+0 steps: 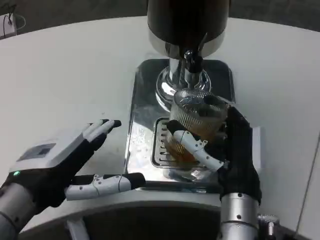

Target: Grasp the cup under the faucet to collect the drink, then remove the cup.

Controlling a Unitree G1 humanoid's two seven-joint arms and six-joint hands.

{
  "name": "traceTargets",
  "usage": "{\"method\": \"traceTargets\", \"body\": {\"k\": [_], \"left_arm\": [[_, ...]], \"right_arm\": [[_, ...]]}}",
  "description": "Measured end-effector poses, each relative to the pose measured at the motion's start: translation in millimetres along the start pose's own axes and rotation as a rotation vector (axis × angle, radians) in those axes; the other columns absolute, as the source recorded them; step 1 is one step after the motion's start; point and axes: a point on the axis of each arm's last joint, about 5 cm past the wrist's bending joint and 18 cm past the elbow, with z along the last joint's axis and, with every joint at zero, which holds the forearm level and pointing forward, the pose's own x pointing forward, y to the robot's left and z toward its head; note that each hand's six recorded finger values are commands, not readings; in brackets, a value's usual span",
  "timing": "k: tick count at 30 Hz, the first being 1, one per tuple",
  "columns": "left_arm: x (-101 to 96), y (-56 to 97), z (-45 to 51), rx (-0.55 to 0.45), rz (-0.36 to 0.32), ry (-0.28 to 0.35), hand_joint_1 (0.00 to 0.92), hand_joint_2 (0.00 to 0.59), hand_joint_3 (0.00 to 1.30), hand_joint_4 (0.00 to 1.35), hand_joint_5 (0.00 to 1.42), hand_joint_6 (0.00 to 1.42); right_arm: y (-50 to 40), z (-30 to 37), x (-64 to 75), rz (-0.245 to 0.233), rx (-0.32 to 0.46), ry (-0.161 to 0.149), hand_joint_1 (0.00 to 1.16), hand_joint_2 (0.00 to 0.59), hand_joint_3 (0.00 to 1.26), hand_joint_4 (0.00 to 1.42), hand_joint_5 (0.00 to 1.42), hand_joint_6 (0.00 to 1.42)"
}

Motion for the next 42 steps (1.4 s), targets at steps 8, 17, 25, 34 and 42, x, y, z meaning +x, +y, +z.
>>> {"method": "traceTargets", "body": {"k": [8,17,25,34,42], "left_arm": [[3.7,1.9,3.1,0.005,0.008,-0.019,0.0,0.014,0.07,0.0,0.0,0.13],[6.0,1.8,2.1,0.002,0.005,-0.015,0.0,0.014,0.07,0.0,0.0,0.13],[7.5,3.6,2.9,0.005,0.014,-0.024,0.0,0.014,0.07,0.0,0.0,0.13],[4.8,6.7,10.6,0.016,0.034,-0.072,0.0,0.014,0.06,0.0,0.0,0.12],[-7.7,5.0,23.3,0.012,0.022,-0.14,0.0,0.014,0.05,0.0,0.0,0.11]], "right_arm": [[-18.6,3.4,-3.1,-0.015,0.008,-0.027,0.92,0.218,0.98,1.2,1.39,1.42],[-42.6,2.7,-14.2,-0.012,-0.009,-0.019,0.92,0.218,1.01,1.23,1.42,1.42],[-60.4,7.1,-25.1,-0.021,-0.009,-0.027,0.92,0.218,1.03,1.25,1.42,1.42],[-87.0,19.8,-50.7,0.043,-0.027,-0.057,0.93,0.219,1.03,1.26,1.42,1.42],[-104.2,36.9,-62.7,0.13,-0.043,-0.124,0.93,0.206,1.05,1.25,1.42,1.42]]}}
